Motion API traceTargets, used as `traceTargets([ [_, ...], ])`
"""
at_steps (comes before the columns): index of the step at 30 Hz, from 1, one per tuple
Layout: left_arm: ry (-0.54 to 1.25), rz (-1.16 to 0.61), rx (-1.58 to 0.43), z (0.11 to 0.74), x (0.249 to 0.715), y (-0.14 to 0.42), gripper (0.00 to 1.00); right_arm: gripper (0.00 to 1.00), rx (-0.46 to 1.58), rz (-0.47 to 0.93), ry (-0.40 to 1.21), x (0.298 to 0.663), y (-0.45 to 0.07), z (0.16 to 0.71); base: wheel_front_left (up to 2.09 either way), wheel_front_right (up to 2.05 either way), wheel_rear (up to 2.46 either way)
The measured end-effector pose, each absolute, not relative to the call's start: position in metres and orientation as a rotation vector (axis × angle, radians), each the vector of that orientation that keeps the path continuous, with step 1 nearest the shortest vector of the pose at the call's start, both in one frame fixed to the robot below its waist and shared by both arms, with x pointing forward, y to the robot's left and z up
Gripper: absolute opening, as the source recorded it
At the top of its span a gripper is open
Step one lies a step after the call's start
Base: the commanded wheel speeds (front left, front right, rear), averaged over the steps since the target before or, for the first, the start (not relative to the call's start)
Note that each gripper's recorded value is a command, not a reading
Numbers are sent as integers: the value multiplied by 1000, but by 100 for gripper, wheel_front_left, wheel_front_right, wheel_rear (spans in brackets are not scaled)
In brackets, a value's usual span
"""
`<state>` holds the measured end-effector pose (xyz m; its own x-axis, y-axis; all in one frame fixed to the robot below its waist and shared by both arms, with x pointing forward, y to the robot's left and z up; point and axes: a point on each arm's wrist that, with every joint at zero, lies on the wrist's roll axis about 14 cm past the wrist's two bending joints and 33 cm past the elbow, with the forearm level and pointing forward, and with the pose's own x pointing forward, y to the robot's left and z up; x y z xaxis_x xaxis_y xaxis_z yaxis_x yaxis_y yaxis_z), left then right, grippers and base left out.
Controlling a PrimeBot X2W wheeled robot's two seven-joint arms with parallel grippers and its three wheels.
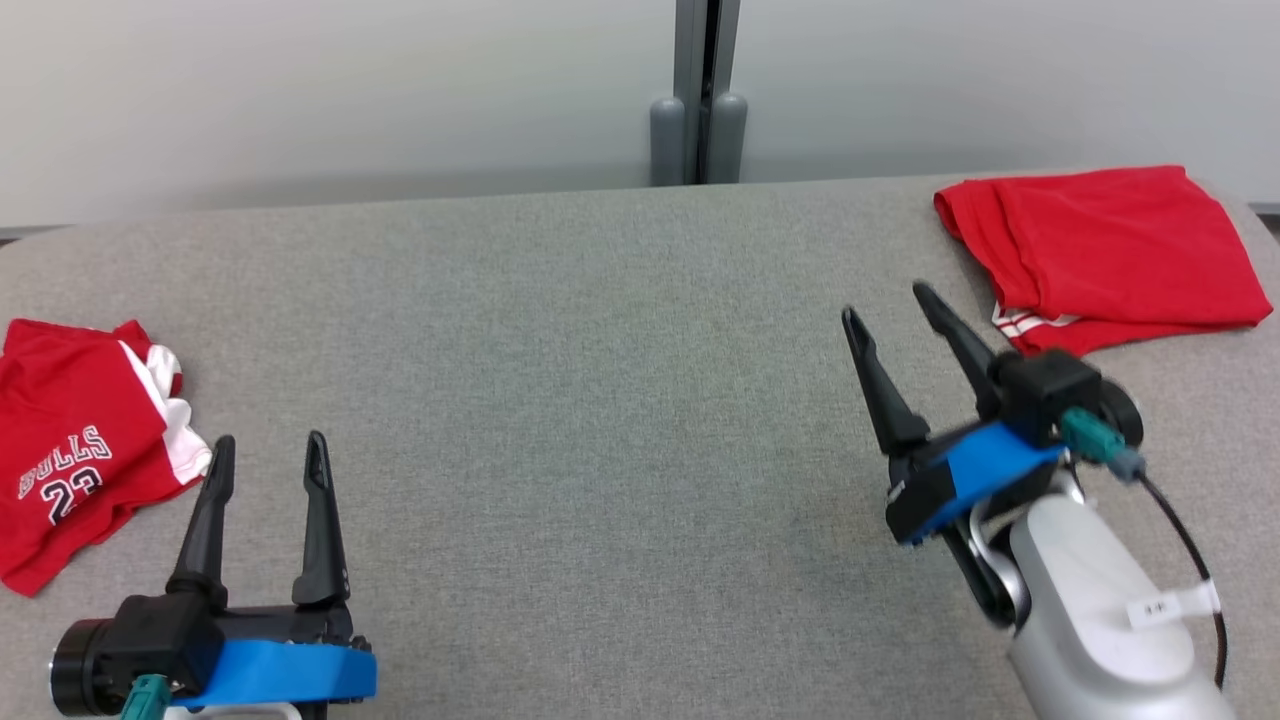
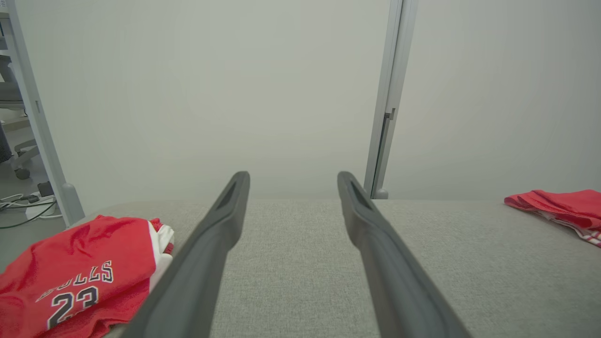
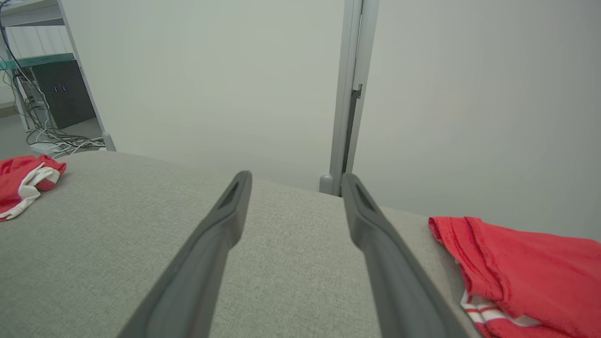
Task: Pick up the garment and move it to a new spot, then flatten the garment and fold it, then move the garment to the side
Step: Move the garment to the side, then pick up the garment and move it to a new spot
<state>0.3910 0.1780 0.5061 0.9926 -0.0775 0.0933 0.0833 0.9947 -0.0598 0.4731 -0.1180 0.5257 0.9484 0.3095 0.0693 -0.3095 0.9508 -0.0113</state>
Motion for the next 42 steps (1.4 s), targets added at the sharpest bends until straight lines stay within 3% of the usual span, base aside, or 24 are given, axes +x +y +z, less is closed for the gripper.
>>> traceTargets([
  [16, -64, -86, -73, 500, 360, 173, 100, 100, 70, 209, -48, 401, -141, 504, 0, 0, 0],
  [42, -47, -82, -40, 495, 351, 176, 100, 100, 91, 113, -50, 363, -162, 497, 0, 0, 0],
])
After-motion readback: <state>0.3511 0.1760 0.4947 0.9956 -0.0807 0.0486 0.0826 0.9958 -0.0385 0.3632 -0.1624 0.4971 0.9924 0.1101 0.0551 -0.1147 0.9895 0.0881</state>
